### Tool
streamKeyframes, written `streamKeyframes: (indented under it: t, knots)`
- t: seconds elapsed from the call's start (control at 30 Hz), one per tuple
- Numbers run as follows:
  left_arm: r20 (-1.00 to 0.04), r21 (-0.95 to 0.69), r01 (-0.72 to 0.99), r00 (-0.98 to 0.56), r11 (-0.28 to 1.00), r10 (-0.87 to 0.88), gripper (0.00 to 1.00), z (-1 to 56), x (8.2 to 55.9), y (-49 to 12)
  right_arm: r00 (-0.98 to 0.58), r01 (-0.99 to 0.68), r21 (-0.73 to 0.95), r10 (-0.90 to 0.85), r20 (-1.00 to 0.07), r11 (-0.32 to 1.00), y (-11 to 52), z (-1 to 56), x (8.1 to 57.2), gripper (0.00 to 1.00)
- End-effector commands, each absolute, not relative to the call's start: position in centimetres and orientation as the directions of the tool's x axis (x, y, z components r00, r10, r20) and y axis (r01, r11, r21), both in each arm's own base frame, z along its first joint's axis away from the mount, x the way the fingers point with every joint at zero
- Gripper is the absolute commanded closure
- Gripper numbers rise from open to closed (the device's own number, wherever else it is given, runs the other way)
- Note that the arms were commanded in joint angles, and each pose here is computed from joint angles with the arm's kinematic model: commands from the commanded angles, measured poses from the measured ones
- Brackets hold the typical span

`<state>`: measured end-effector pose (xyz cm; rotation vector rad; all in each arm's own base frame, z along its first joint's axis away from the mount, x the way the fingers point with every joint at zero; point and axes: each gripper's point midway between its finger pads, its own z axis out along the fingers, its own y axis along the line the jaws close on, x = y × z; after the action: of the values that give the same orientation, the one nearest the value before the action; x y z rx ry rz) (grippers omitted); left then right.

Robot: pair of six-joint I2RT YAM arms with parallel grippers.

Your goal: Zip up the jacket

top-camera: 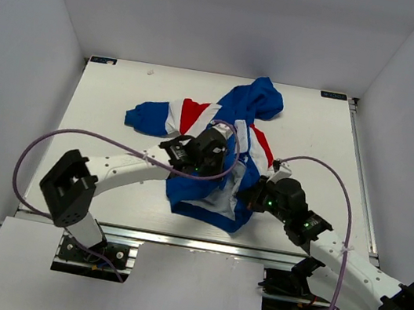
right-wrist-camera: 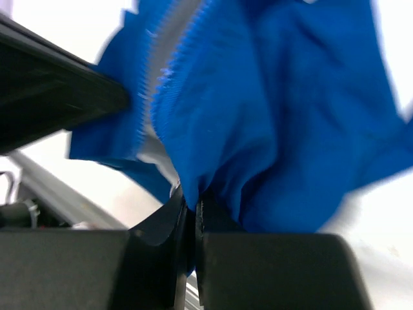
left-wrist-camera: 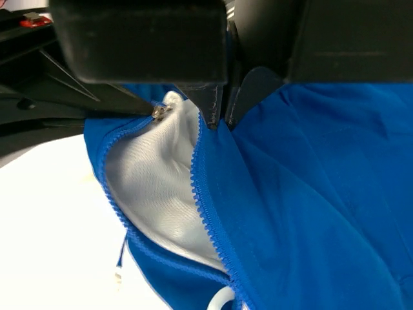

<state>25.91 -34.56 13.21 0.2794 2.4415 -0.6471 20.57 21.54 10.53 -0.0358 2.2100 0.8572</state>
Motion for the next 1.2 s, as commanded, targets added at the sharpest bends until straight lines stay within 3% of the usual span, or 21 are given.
streamKeyframes:
  t: [0.0,0.2,0.47,0.6,1.0,1.17]
  knots:
    - [-0.687,-0.467,0.393,-0.725,0.792,-0.046,1.00,17.9,25.9,-34.9,-0.616,-0.477,0.597,0.240,-0.750,0.645,24.4,15.6,21.4,1.00]
    - [-0.736,-0.525,0.411,-0.660,0.746,-0.154,1.00,20.8,25.4,-33.7,-0.551,-0.565,0.612,0.300,-0.779,0.554,25.5,18.8,21.4,1.00]
    - [-0.783,-0.556,0.455,-0.568,0.695,-0.254,1.00,23.6,24.2,-31.3,-0.529,-0.666,0.562,0.219,-0.820,0.491,27.0,21.1,20.8,1.00]
    - [-0.806,-0.545,0.500,-0.532,0.673,-0.257,1.00,24.5,24.0,-31.3,-0.507,-0.709,0.532,0.191,-0.841,0.463,26.8,22.0,20.4,1.00]
    - [-0.851,-0.505,0.612,-0.470,0.609,-0.234,1.00,25.9,23.0,-31.7,-0.557,-0.802,0.558,0.070,-0.828,0.212,28.2,23.7,18.1,1.00]
    - [-0.859,-0.499,0.629,-0.449,0.596,-0.246,1.00,26.4,22.6,-31.3,-0.558,-0.804,0.558,0.065,-0.827,0.207,28.1,23.8,18.3,1.00]
